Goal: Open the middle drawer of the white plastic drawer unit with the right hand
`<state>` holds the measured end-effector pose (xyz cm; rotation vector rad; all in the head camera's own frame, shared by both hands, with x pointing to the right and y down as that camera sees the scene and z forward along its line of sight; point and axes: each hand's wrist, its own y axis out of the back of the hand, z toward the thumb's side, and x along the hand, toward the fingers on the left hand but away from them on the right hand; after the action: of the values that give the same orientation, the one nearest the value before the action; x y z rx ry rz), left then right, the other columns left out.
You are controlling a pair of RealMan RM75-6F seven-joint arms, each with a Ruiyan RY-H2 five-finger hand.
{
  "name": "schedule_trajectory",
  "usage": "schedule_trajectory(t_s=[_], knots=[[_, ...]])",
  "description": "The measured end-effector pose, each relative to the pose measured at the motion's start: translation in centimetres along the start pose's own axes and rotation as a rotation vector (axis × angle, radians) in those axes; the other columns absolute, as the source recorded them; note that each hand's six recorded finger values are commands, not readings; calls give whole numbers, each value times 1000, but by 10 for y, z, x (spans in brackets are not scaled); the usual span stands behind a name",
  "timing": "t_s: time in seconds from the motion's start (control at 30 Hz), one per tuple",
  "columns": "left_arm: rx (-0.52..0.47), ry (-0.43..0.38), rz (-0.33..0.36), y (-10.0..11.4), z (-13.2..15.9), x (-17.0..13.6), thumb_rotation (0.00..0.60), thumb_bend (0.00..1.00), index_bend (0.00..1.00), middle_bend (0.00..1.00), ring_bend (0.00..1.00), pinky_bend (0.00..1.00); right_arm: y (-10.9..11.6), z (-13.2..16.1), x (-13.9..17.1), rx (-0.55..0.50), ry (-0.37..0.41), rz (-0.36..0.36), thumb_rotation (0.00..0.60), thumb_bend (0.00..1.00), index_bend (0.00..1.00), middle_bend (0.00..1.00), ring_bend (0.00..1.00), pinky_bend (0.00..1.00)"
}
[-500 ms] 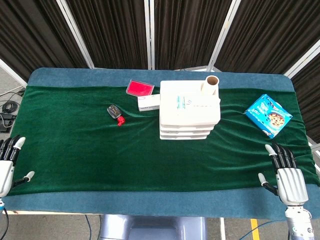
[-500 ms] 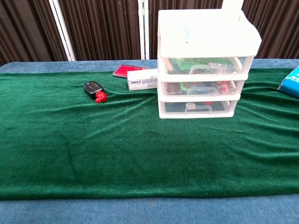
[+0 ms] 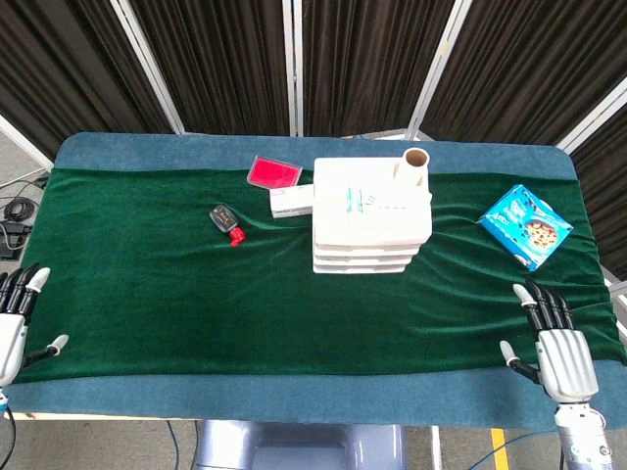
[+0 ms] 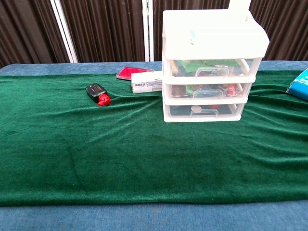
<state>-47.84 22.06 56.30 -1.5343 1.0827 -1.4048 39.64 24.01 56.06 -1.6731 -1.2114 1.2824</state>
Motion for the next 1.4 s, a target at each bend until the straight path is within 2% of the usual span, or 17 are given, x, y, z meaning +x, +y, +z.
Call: schedule_trajectory(t_s=[0.13,0.2,0.23,0.3,0.37,0.47,0.53,0.77,0.97,1.13,1.4], knots=[[-11,-1,7,3,-1,0,600,156,0,0,0,0,-3,5,1,-53,12,19,600,227,77,0,0,0],[-12,-3,13,4,0,-1,600,156,0,0,0,0,-3,10,0,-88,22,24,600,226,98,37,9,1],[-11,-5,15,4,0,-1,600,156,0,0,0,0,-3,13,-1,-108,28,23,600,226,121,125,74,34],[-11,-9,18,5,2,-2,600,156,0,0,0,0,-1,21,-6,-155,43,10,600,227,175,370,308,204],[-10,-13,20,5,3,-2,600,157,0,0,0,0,-1,29,-10,-203,55,2,600,236,228,628,610,454],[-12,-12,20,5,3,-2,600,156,0,0,0,0,-5,44,-16,-308,69,17,600,286,242,813,804,630],[-14,-11,22,6,2,-2,600,157,0,0,0,0,-10,51,-19,-351,72,39,600,331,232,868,855,686],[-29,-8,30,9,0,-1,600,156,0,0,0,0,-45,86,-33,-560,57,205,600,473,194,910,897,719],[-35,-6,33,10,-1,-1,600,157,0,0,0,0,-67,118,-44,-769,40,316,600,506,173,912,898,721],[-37,-7,35,10,-1,-1,600,156,0,0,0,0,-77,132,-56,-824,33,331,600,510,165,912,898,720],[-39,-5,53,13,-1,-1,600,157,0,0,0,0,-98,140,-70,-904,-23,374,600,535,152,912,899,721]])
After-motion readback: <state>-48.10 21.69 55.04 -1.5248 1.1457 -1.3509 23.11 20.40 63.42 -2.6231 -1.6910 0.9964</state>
